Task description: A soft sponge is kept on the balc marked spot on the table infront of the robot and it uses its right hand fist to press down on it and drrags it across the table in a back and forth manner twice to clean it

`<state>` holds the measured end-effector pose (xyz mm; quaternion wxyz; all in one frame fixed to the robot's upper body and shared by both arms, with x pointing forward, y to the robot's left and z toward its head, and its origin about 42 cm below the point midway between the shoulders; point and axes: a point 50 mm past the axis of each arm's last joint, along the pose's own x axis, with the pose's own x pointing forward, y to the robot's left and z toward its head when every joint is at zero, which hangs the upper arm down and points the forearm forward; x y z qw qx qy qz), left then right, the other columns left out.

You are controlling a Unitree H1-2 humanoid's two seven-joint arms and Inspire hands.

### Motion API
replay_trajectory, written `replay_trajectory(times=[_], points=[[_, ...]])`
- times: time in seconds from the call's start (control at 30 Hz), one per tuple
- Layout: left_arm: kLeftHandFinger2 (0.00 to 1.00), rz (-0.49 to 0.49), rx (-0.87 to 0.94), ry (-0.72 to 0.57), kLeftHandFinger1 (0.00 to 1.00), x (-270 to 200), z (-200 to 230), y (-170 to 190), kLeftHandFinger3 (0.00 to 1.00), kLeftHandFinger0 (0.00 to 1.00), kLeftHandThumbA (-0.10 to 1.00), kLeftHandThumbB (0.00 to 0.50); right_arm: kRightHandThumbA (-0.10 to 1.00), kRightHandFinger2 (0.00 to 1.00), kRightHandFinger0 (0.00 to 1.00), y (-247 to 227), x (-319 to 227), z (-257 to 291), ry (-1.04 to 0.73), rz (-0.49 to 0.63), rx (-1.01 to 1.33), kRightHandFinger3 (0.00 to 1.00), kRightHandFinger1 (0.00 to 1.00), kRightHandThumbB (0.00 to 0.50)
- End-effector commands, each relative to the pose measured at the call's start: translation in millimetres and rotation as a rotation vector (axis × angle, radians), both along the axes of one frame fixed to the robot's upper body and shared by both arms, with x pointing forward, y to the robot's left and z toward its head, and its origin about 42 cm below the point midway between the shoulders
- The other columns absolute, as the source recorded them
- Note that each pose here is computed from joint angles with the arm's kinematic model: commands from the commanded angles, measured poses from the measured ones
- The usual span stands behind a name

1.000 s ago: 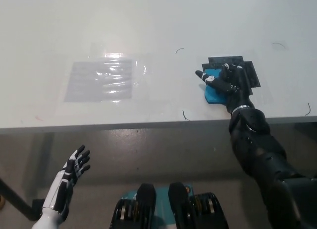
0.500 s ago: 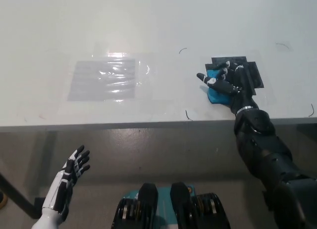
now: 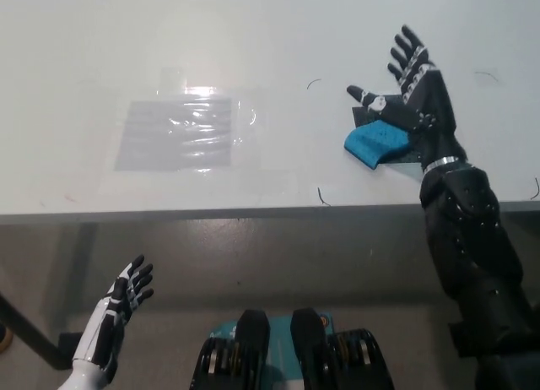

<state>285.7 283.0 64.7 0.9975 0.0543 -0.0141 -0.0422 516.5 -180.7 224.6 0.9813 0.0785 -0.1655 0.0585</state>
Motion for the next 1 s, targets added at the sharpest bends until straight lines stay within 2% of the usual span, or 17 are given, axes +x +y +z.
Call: replay_trajectory(times=[0.0, 0.1, 0.2, 0.27, 0.37, 0.43, 0.5, 0.53, 0.63, 0.7, 0.73, 0.8, 0.83, 0.9, 0.97], points=[[1.00, -0.006, 0.025, -0.064, 1.00, 2.9, 10.9, 5.4, 1.00, 1.00, 1.00, 0.500, 1.00, 1.00, 1.00, 29.3, -97.6, 235.2, -0.675, 0.320, -0.060, 1.00, 1.00, 0.467], [1.00, -0.009, 0.027, -0.063, 1.00, 3.7, 11.7, 6.1, 1.00, 1.00, 1.00, 0.500, 1.00, 1.00, 1.00, 26.0, -127.3, 251.8, -0.766, 0.325, -0.080, 1.00, 1.00, 0.488], [1.00, -0.017, 0.023, -0.067, 1.00, 6.1, 12.8, 6.4, 1.00, 1.00, 1.00, 0.500, 1.00, 1.00, 1.00, 17.3, -165.8, 253.0, -0.867, 0.334, -0.110, 1.00, 1.00, 0.474], [1.00, -0.019, 0.026, -0.071, 1.00, 5.9, 14.4, 6.2, 1.00, 1.00, 1.00, 0.500, 1.00, 1.00, 1.00, 13.7, -193.6, 244.2, -0.917, 0.330, -0.146, 1.00, 1.00, 0.465], [1.00, -0.013, 0.038, -0.066, 1.00, 7.2, 14.9, 6.5, 1.00, 1.00, 1.00, 0.500, 1.00, 1.00, 1.00, 12.2, -235.5, 224.6, -0.993, 0.307, -0.180, 1.00, 1.00, 0.488], [1.00, -0.014, 0.035, -0.071, 1.00, 9.1, 16.6, 8.2, 1.00, 1.00, 1.00, 0.500, 1.00, 1.00, 1.00, 14.1, -256.6, 210.0, -1.035, 0.335, -0.169, 1.00, 1.00, 0.468], [1.00, -0.020, 0.035, -0.071, 1.00, 11.2, 18.4, 7.9, 1.00, 1.00, 1.00, 0.500, 1.00, 1.00, 1.00, 14.8, -280.9, 188.9, -1.029, 0.321, -0.155, 1.00, 1.00, 0.471], [1.00, -0.023, 0.039, -0.072, 1.00, 13.7, 19.6, 7.8, 1.00, 1.00, 1.00, 0.500, 1.00, 1.00, 1.00, 15.1, -288.7, 180.9, -1.026, 0.308, -0.152, 1.00, 1.00, 0.449], [1.00, -0.031, 0.042, -0.071, 1.00, 15.4, 19.8, 8.1, 1.00, 1.00, 1.00, 0.500, 1.00, 1.00, 1.00, 14.1, -315.0, 146.0, -0.972, 0.223, -0.206, 1.00, 1.00, 0.406], [1.00, -0.028, 0.045, -0.064, 1.00, 15.3, 19.7, 7.7, 1.00, 1.00, 1.00, 0.500, 1.00, 1.00, 1.00, 11.3, -311.0, 117.8, -0.895, 0.306, -0.175, 1.00, 1.00, 0.442], [1.00, -0.026, 0.048, -0.064, 1.00, 14.8, 19.5, 6.8, 1.00, 1.00, 1.00, 0.500, 1.00, 1.00, 1.00, 9.2, -305.7, 99.7, -0.856, 0.316, -0.160, 1.00, 1.00, 0.434], [1.00, -0.029, 0.046, -0.064, 1.00, 14.3, 19.5, 5.7, 1.00, 1.00, 1.00, 0.500, 1.00, 1.00, 1.00, 3.3, -303.6, 70.9, -0.708, 0.303, -0.156, 1.00, 1.00, 0.443], [1.00, -0.028, 0.043, -0.062, 1.00, 13.7, 19.8, 5.6, 1.00, 1.00, 1.00, 0.500, 1.00, 1.00, 1.00, -2.0, -305.7, 48.3, -0.560, 0.281, -0.147, 1.00, 1.00, 0.459], [1.00, -0.024, 0.039, -0.058, 1.00, 12.4, 19.5, 6.1, 1.00, 1.00, 1.00, 0.500, 1.00, 1.00, 1.00, -6.3, -305.6, 30.0, -0.455, 0.274, -0.109, 1.00, 1.00, 0.481], [1.00, -0.019, 0.051, -0.060, 1.00, 13.6, 18.9, 7.2, 1.00, 1.00, 1.00, 0.500, 1.00, 1.00, 1.00, -11.9, -298.4, -0.2, -0.382, 0.213, -0.080, 1.00, 1.00, 0.425]])
